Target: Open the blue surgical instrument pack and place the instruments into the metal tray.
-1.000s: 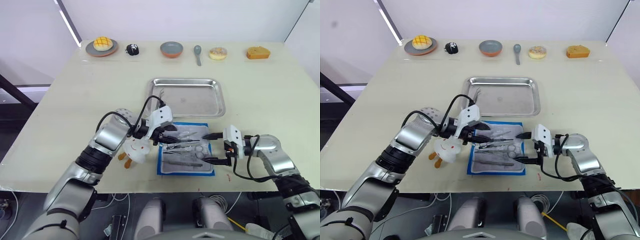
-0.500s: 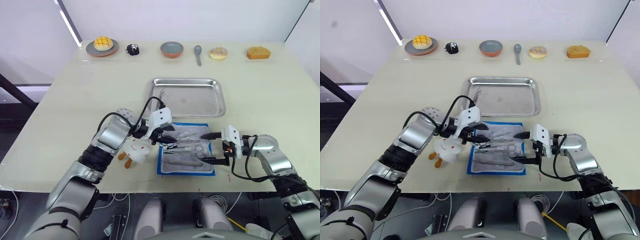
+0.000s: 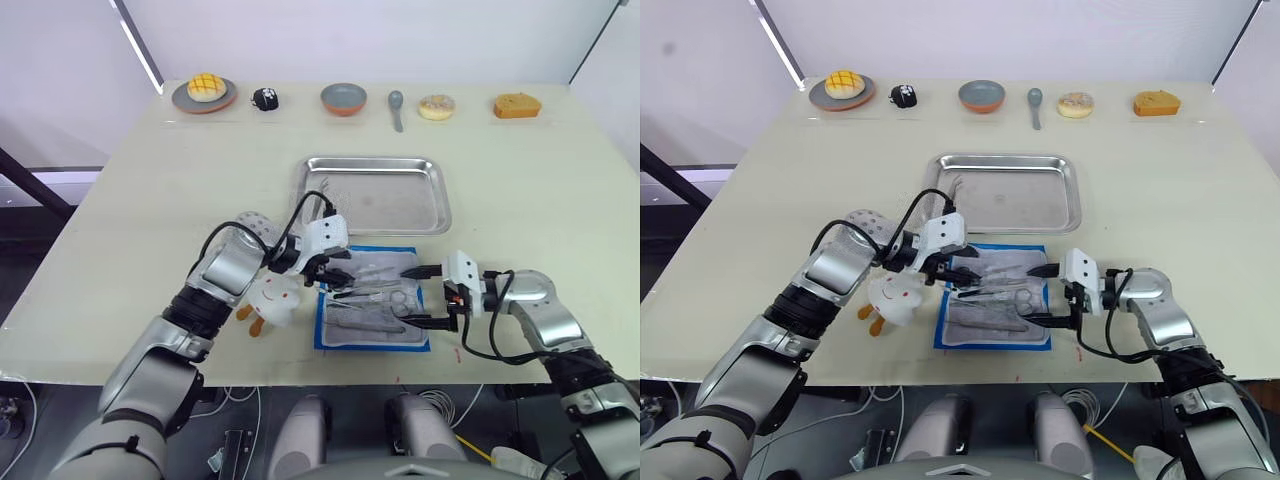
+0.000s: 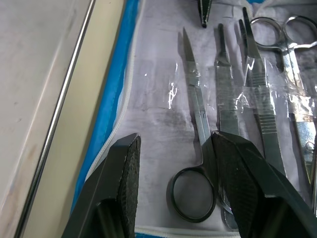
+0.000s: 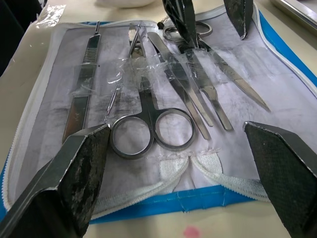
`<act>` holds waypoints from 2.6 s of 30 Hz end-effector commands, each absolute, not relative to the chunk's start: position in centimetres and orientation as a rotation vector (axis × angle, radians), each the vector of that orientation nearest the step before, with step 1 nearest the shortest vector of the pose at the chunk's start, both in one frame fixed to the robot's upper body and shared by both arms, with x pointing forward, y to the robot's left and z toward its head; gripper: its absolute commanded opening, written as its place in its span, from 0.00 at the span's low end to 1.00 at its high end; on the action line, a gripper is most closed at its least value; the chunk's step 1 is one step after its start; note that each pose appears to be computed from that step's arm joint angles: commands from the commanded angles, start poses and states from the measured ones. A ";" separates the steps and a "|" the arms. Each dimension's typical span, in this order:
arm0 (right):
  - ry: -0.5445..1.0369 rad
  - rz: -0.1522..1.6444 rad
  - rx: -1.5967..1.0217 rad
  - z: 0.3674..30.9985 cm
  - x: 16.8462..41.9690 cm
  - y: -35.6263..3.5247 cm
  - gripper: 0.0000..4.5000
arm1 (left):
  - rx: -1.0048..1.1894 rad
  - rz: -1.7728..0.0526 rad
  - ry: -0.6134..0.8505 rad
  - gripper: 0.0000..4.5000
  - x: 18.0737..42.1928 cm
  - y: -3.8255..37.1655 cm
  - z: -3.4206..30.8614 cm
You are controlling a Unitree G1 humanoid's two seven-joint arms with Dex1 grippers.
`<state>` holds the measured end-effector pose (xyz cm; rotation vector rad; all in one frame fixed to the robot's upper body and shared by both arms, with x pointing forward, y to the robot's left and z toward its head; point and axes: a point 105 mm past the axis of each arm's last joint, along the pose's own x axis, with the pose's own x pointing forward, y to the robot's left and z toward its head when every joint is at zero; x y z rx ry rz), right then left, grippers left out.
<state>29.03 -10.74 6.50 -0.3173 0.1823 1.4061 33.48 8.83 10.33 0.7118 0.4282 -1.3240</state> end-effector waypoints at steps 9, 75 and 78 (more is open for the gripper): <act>0.298 1.417 -0.288 3.9 28.0 -10.5 1.00 | 0.797 -1.403 0.462 0.03 33.0 7.9 9.8; 0.344 1.448 -0.292 2.9 27.7 -10.3 1.00 | 0.410 -0.915 0.336 0.03 35.7 13.0 20.5; 0.342 1.449 -0.294 3.0 27.8 -10.3 1.00 | 0.325 -0.757 0.309 0.03 37.0 12.0 20.5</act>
